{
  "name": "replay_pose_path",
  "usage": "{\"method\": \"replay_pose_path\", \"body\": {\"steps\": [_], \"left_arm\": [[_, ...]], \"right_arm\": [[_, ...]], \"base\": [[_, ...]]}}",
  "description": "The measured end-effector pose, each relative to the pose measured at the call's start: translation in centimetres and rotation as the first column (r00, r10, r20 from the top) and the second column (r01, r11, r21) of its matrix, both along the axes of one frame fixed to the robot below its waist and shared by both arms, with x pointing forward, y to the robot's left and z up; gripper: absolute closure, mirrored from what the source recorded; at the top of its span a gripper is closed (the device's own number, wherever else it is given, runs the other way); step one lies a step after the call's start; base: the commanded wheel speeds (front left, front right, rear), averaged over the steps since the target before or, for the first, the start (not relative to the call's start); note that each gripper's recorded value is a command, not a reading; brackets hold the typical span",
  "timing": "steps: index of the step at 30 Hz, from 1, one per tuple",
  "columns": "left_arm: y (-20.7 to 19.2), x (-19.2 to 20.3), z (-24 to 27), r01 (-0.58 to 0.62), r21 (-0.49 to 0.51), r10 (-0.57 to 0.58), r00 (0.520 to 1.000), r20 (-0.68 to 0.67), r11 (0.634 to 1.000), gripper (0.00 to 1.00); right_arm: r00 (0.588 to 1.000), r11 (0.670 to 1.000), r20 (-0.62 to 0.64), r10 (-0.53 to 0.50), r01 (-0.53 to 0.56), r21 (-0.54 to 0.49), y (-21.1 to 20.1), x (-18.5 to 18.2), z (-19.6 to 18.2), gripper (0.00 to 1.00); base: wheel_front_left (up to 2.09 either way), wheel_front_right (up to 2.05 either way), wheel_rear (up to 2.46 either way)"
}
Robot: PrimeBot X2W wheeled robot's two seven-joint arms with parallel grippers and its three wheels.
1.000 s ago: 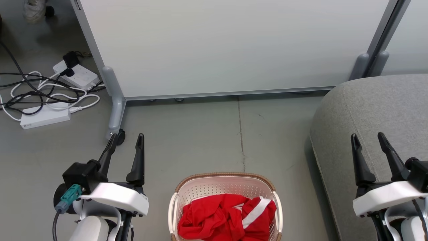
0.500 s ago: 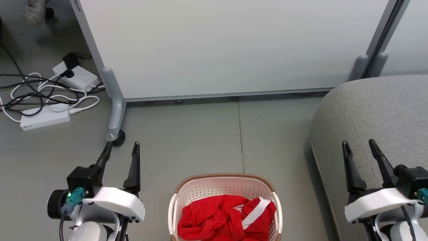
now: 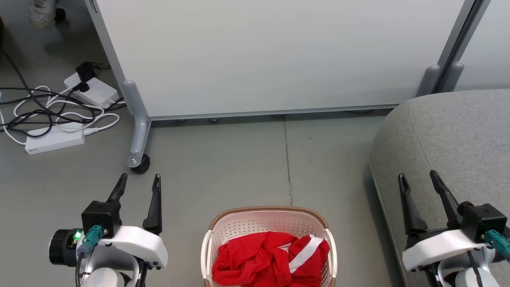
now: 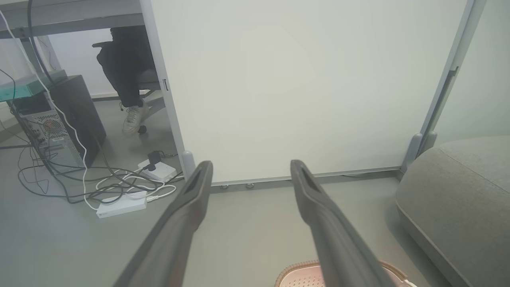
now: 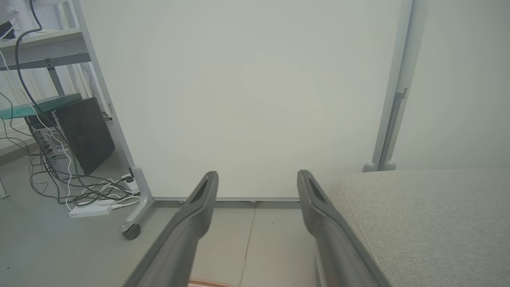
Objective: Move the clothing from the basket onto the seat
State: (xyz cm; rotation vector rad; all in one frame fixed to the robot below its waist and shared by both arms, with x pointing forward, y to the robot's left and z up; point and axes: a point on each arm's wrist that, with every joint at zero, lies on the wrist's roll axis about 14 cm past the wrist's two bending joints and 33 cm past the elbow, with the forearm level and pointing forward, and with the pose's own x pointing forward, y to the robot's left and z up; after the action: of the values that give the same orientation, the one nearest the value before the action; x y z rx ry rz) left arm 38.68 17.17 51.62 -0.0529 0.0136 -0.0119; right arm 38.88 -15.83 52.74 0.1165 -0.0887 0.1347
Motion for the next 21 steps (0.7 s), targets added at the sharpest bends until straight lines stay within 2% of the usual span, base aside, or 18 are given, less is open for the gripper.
{"method": "replay_pose_path", "body": {"steps": [7, 21], "left_arm": [[0.2, -0.1, -0.2, -0.011, 0.022, 0.011, 1.0, -0.008, 1.0, 0.0], [0.1, -0.2, -0.7, -0.016, 0.014, 0.017, 1.0, -0.022, 1.0, 0.0]], "right_arm": [[1.0, 1.0, 0.015, 0.004, -0.004, -0.009, 0.3, -0.1, 0.1, 0.0], [0.999, 1.0, -0.046, -0.027, 0.028, 0.013, -0.8, -0.1, -0.9, 0.0]], "base": [[0.0, 0.0, 0.0], [0.0, 0.0, 0.0]]}}
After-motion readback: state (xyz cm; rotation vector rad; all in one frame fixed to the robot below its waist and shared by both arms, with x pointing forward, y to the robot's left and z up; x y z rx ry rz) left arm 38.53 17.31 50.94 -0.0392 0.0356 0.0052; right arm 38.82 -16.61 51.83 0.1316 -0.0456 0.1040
